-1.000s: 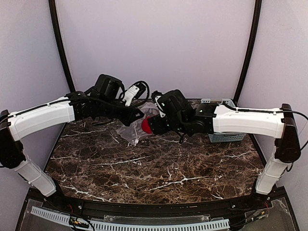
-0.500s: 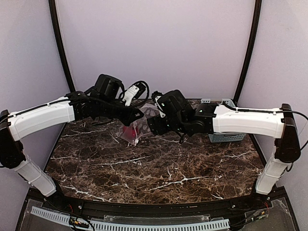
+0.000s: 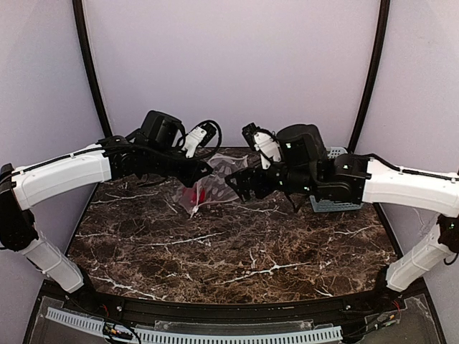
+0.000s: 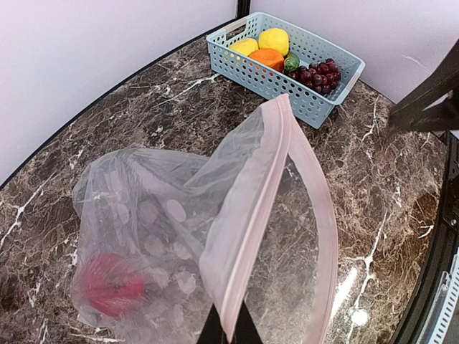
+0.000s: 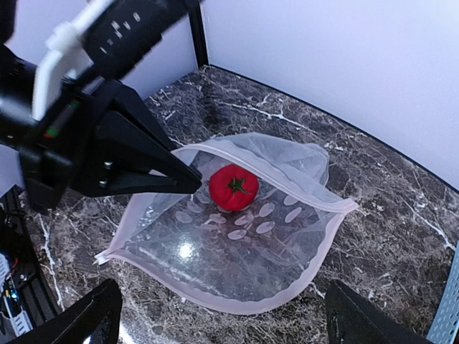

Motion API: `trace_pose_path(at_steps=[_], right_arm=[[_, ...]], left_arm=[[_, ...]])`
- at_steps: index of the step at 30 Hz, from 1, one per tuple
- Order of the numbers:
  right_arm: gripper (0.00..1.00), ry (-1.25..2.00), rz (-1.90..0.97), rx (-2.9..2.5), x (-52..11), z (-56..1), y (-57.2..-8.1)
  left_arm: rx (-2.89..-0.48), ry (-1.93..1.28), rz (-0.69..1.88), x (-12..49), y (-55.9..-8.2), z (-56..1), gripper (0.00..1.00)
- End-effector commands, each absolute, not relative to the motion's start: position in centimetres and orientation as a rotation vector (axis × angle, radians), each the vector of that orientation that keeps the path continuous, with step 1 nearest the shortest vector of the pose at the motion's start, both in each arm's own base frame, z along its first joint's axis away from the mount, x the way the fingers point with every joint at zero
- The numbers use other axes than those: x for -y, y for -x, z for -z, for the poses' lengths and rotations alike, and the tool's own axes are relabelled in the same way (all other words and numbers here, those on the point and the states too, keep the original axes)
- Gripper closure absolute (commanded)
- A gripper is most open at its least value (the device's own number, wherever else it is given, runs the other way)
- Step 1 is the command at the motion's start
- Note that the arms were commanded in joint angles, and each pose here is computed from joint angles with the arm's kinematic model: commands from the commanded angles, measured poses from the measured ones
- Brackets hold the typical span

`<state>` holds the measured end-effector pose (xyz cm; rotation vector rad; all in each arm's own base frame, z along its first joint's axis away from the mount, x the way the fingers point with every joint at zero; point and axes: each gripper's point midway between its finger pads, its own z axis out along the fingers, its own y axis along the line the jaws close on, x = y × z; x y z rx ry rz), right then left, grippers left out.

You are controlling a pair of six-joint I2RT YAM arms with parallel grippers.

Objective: Place the food in the zip-top bag and seal the zipper
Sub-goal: Place the fake fruit in the zipper food storage bag, then pick up the fake vegetable from the bin.

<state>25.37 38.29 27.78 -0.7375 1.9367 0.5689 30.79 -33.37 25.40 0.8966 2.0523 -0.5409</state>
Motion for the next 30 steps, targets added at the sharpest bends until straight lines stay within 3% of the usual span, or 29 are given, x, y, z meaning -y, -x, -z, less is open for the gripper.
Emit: trace_pose_path(at_steps=[1,8,19,30], right_arm=[[0.02,0.718,-0.613,-1.856,-36.6,-30.5,-24.2],[0.03,0.412,-0.236,-2.046,-27.1,-29.0,-28.5],[0.02,0.114,-0.06,-2.238,-16.8,-24.4,-34.5],[0.07,-0.206,0.092,-2.368,-12.5,-17.3,-41.4]], left_arm=[[-2.03,-0.874,0.514,32.5,-30.9,-26.9,0.99],[-2.037,-0.876,0.518,32.6,-30.9,-26.6,0.99],[-2.052,-0.88,0.502,32.6,-31.1,-25.9,0.99],[-2.053,-0.882,0.505,32.7,-31.1,-25.9,0.99]])
